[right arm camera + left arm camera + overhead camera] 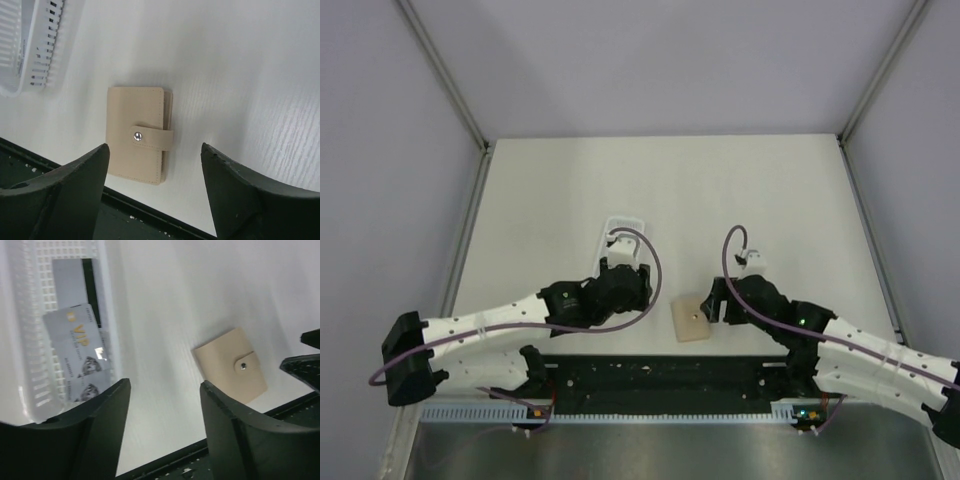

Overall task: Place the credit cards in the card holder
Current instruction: Reset both arms

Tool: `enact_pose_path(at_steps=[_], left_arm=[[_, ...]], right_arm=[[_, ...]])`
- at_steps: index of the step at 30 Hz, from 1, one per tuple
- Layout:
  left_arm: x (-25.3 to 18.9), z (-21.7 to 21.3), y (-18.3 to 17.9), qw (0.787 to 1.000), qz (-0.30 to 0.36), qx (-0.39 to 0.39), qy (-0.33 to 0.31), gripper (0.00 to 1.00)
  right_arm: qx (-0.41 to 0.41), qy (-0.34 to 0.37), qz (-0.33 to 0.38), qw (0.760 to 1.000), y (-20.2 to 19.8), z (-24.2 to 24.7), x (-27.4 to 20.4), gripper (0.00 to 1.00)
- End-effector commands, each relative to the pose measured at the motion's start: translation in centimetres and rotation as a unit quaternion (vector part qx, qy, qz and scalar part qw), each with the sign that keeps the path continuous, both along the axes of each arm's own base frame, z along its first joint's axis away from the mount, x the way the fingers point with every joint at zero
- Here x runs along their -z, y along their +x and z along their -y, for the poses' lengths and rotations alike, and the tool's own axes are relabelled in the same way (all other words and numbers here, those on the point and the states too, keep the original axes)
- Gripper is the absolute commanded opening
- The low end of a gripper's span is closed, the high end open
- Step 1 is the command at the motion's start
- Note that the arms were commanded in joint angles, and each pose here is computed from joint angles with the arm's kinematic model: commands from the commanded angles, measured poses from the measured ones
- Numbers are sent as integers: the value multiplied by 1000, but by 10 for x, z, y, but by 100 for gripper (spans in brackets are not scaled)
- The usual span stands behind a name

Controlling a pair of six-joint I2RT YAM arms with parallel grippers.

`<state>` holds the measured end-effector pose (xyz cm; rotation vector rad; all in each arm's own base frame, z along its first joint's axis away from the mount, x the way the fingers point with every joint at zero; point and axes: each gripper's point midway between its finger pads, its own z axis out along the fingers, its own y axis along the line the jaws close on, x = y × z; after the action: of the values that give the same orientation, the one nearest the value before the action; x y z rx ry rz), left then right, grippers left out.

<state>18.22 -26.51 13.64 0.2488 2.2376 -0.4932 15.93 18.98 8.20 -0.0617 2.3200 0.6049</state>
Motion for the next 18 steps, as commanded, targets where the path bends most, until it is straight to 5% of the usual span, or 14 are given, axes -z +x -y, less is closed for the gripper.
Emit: enact_pose_path(at_steps=[1,3,5,18], left_arm=[[-17,-47,7,997,33,-66,40,71],[-21,-61,5,995,36,-86,40,86],[-22,-74,4,993,40,-104,39,99],[-15,-131,-11,982,46,-183,-14,99]], right_arm=[[26,9,30,999,9,4,-28,83],[37,17,33,999,10,7,-32,99],[43,22,34,998,10,8,-34,99],[62,17,21,998,3,22,-13,99]])
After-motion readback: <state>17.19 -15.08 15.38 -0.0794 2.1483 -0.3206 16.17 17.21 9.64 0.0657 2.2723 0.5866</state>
